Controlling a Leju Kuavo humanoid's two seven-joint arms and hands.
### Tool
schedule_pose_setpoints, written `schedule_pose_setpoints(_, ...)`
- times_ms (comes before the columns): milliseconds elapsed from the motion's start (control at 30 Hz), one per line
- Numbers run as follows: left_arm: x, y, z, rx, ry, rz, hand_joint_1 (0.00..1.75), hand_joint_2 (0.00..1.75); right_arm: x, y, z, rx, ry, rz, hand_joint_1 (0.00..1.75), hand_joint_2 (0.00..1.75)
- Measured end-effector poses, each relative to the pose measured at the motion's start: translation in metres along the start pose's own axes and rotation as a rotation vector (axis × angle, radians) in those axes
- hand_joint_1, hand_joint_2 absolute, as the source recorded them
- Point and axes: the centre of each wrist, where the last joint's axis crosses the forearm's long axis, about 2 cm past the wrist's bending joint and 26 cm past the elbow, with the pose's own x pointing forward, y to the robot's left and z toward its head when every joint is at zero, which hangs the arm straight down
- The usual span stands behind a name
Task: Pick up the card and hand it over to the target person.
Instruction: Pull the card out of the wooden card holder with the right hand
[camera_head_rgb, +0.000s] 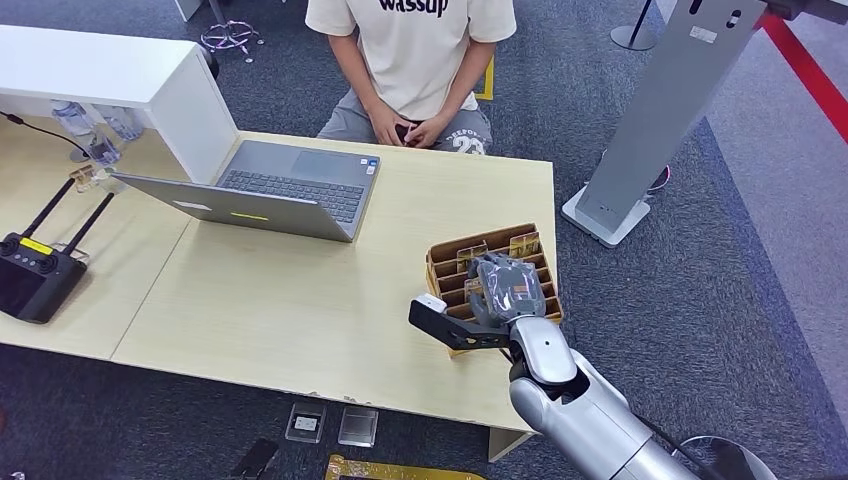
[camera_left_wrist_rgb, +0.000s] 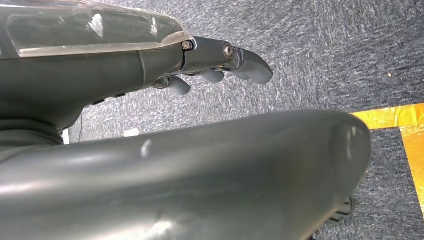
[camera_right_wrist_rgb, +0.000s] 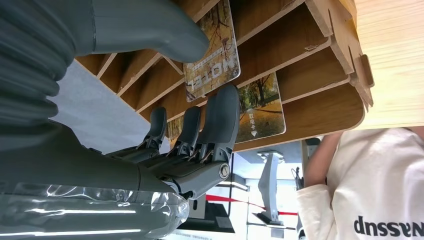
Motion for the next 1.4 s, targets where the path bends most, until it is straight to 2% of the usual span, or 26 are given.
schedule_pose_setpoints(67, -0.0005, 0.0002, 0.0, 0.0, 0.001, 0.001, 0.0, 0.0, 0.0, 0.0009, 0.0001, 0.004, 0.001, -0.001, 1.06, 1.75)
schedule_pose_setpoints(167, -0.001, 0.0003, -0.0001, 0.001, 0.002, 0.002, 0.0, 0.0, -0.0006, 0.0019, 0.0001, 0.008, 0.002, -0.001, 1.08, 1.75)
schedule_pose_setpoints(233, -0.0014, 0.0005, -0.0001, 0.001, 0.002, 0.003, 0.0, 0.0, -0.0008, 0.0024, -0.0002, 0.01, 0.002, -0.002, 0.91, 1.75)
schedule_pose_setpoints(300, -0.0016, 0.0008, -0.0002, 0.001, 0.001, 0.004, 0.0, 0.0, -0.0008, 0.0026, -0.0004, 0.011, 0.0, -0.004, 0.67, 1.75)
schedule_pose_setpoints(367, -0.0017, 0.0011, -0.0002, 0.002, 0.001, 0.004, 0.0, 0.0, -0.0007, 0.0026, -0.0005, 0.011, -0.001, -0.004, 0.54, 1.75)
schedule_pose_setpoints(467, -0.0019, 0.0014, -0.0002, 0.002, 0.001, 0.005, 0.0, 0.0, -0.0007, 0.0025, -0.0006, 0.012, -0.002, -0.004, 0.45, 1.75)
schedule_pose_setpoints(567, -0.0019, 0.0016, -0.0003, 0.003, 0.0, 0.006, 0.0, 0.0, -0.0008, 0.0027, -0.0006, 0.015, -0.001, -0.006, 0.43, 1.75)
schedule_pose_setpoints(733, -0.0037, 0.0021, -0.0004, 0.003, 0.004, 0.009, 0.0, 0.0, 0.0001, 0.0034, -0.0005, 0.02, -0.003, -0.011, 0.55, 1.75)
schedule_pose_setpoints(1100, -0.0047, 0.0037, -0.0006, 0.006, 0.003, 0.012, 0.0, 0.0, 0.0007, 0.0018, -0.0016, 0.014, -0.005, -0.018, 1.12, 1.75)
schedule_pose_setpoints(1300, -0.0047, 0.0042, -0.0007, 0.006, 0.001, 0.012, 0.0, 0.0, 0.001, 0.0023, -0.0016, 0.016, -0.006, -0.02, 1.31, 1.75)
schedule_pose_setpoints(1400, -0.0049, 0.0049, -0.0007, 0.006, 0.002, 0.011, 0.0, 0.0, 0.0003, 0.0028, -0.0015, 0.018, -0.004, -0.023, 1.34, 1.75)
